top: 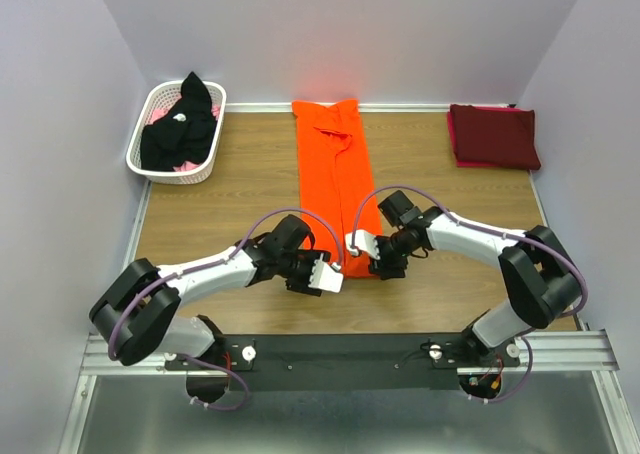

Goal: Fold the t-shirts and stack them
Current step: Grab the bottom of the folded rectangular tshirt with both arms

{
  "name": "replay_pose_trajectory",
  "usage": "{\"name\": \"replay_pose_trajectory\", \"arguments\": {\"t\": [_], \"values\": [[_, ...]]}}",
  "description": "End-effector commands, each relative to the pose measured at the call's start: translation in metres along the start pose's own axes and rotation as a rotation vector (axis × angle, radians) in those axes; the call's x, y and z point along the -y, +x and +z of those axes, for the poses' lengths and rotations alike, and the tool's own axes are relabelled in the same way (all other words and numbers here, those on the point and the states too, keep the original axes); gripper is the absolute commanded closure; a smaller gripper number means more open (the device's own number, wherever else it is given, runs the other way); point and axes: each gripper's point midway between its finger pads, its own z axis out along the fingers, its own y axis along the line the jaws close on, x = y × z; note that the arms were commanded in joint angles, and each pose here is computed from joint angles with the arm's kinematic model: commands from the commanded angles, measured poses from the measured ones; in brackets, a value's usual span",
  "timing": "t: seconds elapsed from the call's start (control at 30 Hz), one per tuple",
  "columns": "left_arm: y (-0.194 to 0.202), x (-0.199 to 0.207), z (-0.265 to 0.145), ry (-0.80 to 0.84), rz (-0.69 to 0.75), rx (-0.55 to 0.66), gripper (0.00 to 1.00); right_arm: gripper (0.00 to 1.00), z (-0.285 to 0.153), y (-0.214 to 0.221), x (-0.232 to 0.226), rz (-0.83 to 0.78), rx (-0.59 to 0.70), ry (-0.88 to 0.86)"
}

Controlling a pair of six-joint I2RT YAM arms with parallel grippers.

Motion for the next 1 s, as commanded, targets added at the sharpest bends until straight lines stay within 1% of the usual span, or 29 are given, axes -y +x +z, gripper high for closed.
{"name": "replay_pose_trajectory", "arguments": {"t": [0.0,0.1,0.17,0.2,0.27,0.3,0.33,0.43,0.47,0.5,0.53,0.63,0.67,0.73,0.77,0.83,0.9,0.97], "values": [[0.01,-0.007,0.004,-0.048,-0.024,-0.049,0.37,0.42,0.011,0.01,0.003,0.003,-0.036,0.019],[0.016,-0.002,0.008,-0.034,-0.033,-0.069,0.38,0.43,0.014,0.014,0.001,0.003,-0.047,0.02],[0.02,-0.001,0.01,-0.024,-0.045,-0.091,0.44,0.43,0.02,0.018,-0.001,-0.007,-0.065,0.024],[0.021,0.0,0.011,-0.019,-0.046,-0.095,0.44,0.43,0.021,0.021,-0.003,-0.003,-0.077,0.02],[0.023,0.002,0.011,-0.002,-0.045,-0.113,0.53,0.44,0.025,0.025,-0.003,-0.007,-0.089,0.021],[0.028,0.003,0.012,0.001,-0.047,-0.135,0.57,0.46,0.025,0.027,-0.004,-0.008,-0.098,0.026],[0.032,0.005,0.013,0.016,-0.047,-0.152,0.63,0.47,0.027,0.028,-0.004,-0.01,-0.102,0.027],[0.038,0.009,0.015,0.025,-0.061,-0.174,0.71,0.55,0.03,0.031,-0.005,-0.008,-0.116,0.031],[0.037,0.008,0.016,0.025,-0.06,-0.171,0.73,0.57,0.03,0.031,-0.005,-0.006,-0.118,0.032],[0.038,0.01,0.017,0.033,-0.062,-0.174,0.76,0.63,0.03,0.033,-0.006,0.0,-0.127,0.033],[0.038,0.01,0.017,0.034,-0.062,-0.175,0.79,0.66,0.031,0.034,-0.008,0.002,-0.129,0.028],[0.037,0.009,0.018,0.037,-0.059,-0.173,0.83,0.74,0.03,0.035,-0.011,0.009,-0.132,0.033],[0.037,0.011,0.018,0.044,-0.056,-0.171,0.85,0.78,0.029,0.036,-0.014,0.01,-0.132,0.034],[0.037,0.011,0.018,0.044,-0.056,-0.17,0.87,0.83,0.028,0.037,-0.017,0.016,-0.136,0.037],[0.038,0.012,0.017,0.045,-0.052,-0.17,0.9,0.91,0.029,0.038,-0.02,0.025,-0.14,0.037],[0.035,0.009,0.015,0.031,-0.039,-0.166,0.93,0.99,0.029,0.038,-0.022,0.034,-0.141,0.038],[0.034,0.006,0.012,0.018,-0.029,-0.166,1.0,1.0,0.026,0.034,-0.022,0.04,-0.129,0.046],[0.03,0.007,0.01,0.025,-0.028,-0.159,1.0,0.99,0.023,0.028,-0.022,0.041,-0.115,0.057]]}}
